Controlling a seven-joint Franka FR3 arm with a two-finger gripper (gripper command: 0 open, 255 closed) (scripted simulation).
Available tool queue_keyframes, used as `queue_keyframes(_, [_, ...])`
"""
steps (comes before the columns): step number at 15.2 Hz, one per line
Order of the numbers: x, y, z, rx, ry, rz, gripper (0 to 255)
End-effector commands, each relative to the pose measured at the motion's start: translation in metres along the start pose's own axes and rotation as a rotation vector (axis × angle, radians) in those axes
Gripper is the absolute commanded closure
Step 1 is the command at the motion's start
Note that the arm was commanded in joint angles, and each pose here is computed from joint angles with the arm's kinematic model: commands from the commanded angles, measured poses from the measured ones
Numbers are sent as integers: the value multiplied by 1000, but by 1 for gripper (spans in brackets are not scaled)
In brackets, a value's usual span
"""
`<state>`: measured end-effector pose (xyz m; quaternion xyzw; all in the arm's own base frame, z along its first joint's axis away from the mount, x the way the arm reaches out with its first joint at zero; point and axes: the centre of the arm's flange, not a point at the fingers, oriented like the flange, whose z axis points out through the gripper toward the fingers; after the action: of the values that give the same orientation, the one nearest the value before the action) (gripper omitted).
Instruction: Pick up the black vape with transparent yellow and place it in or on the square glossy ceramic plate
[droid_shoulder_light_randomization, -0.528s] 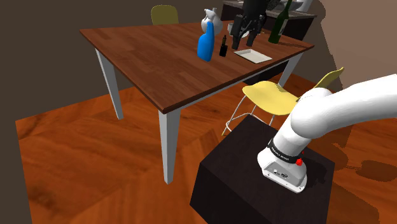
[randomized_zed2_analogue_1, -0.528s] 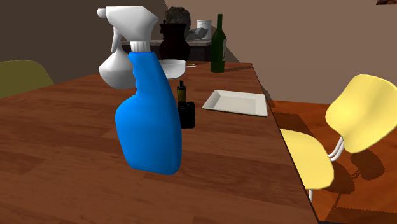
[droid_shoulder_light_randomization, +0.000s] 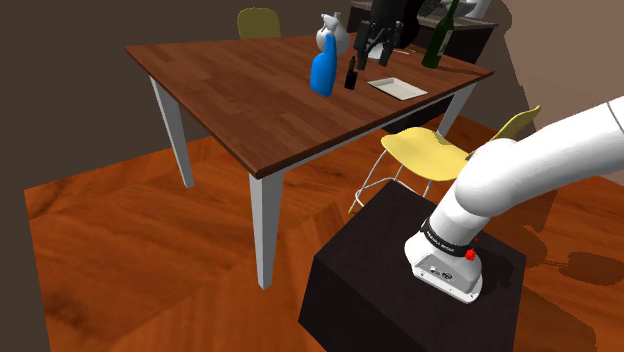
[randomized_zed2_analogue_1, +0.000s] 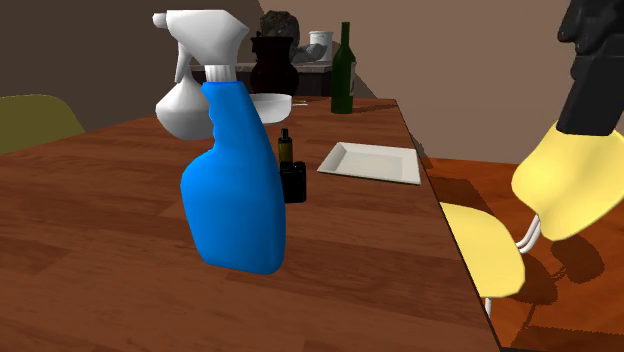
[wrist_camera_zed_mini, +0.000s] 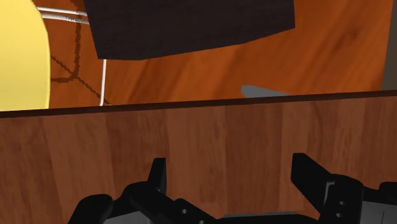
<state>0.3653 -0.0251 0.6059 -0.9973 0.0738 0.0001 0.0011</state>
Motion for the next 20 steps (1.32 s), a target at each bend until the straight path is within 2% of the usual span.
queue_keyframes(1, [21,15,5,-4,-1,11,0])
queue_keyframes(20, [207,179,33,-34,-12,123,0])
